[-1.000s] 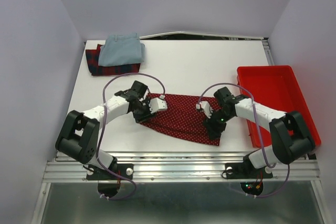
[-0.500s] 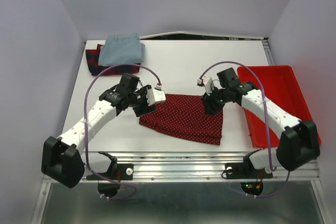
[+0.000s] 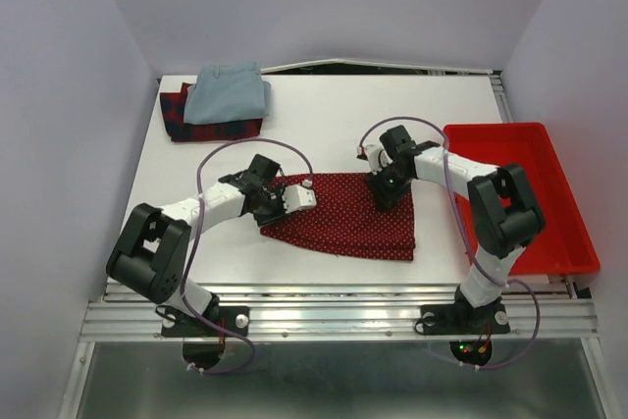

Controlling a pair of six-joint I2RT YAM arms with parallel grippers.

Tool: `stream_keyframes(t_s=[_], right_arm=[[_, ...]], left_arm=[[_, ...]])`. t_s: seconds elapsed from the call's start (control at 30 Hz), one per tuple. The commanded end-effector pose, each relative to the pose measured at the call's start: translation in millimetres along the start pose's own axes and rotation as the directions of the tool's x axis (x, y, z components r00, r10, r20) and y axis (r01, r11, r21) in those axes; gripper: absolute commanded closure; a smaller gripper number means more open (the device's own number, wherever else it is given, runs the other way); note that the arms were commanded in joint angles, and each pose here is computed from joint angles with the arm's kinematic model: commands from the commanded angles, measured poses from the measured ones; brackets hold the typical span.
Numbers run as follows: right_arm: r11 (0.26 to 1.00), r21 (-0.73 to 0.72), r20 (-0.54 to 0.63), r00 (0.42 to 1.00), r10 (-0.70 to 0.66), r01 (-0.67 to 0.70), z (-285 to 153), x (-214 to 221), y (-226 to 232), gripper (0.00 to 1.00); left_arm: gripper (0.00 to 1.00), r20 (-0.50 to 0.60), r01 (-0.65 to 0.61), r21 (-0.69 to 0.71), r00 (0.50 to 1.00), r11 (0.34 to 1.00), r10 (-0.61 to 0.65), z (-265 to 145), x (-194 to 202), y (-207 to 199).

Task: Fold and stack the skirts
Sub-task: Fold the skirt

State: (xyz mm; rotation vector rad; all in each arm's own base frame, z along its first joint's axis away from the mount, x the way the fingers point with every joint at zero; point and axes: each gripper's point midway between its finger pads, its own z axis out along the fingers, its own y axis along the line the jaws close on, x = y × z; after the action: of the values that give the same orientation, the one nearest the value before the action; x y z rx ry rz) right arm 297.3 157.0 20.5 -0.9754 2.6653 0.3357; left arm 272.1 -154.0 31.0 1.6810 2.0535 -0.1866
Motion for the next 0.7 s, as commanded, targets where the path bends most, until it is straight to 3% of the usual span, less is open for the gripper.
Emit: stream_keyframes(t_s=[0.0, 0.17, 0.33, 0.57, 0.67], right_arm=[[0.992, 0.123, -0.002, 1.000, -0.018, 0.019, 43, -21, -41, 0.57], [0.983, 0.175, 0.074, 0.995, -0.072, 0.058, 56, -88, -68, 0.55], [0.980, 0.185, 0.197, 0.975, -0.106, 0.070, 49, -153, -79, 0.52], [0.959, 0.268, 0.353, 0.916, -0.189, 0.095, -43, -197, -73, 0.47], [0.980, 0.188, 0.404, 0.904, -0.142, 0.069, -67, -191, -50, 0.46]], left_arm=[[0.62, -0.069, -0.074, 0.055, 0.995, 0.996, 0.078, 8, 22, -26], [0.65, -0.059, -0.119, 0.113, 0.990, 0.986, 0.126, 9, 17, -60], [0.61, 0.059, -0.165, 0.179, 0.986, 0.970, 0.156, 2, -35, -95], [0.44, 0.283, -0.068, 0.152, 0.959, 0.986, 0.023, -52, -122, -92], [0.41, 0.359, 0.026, 0.045, 0.933, 0.999, -0.040, -71, -147, -64]])
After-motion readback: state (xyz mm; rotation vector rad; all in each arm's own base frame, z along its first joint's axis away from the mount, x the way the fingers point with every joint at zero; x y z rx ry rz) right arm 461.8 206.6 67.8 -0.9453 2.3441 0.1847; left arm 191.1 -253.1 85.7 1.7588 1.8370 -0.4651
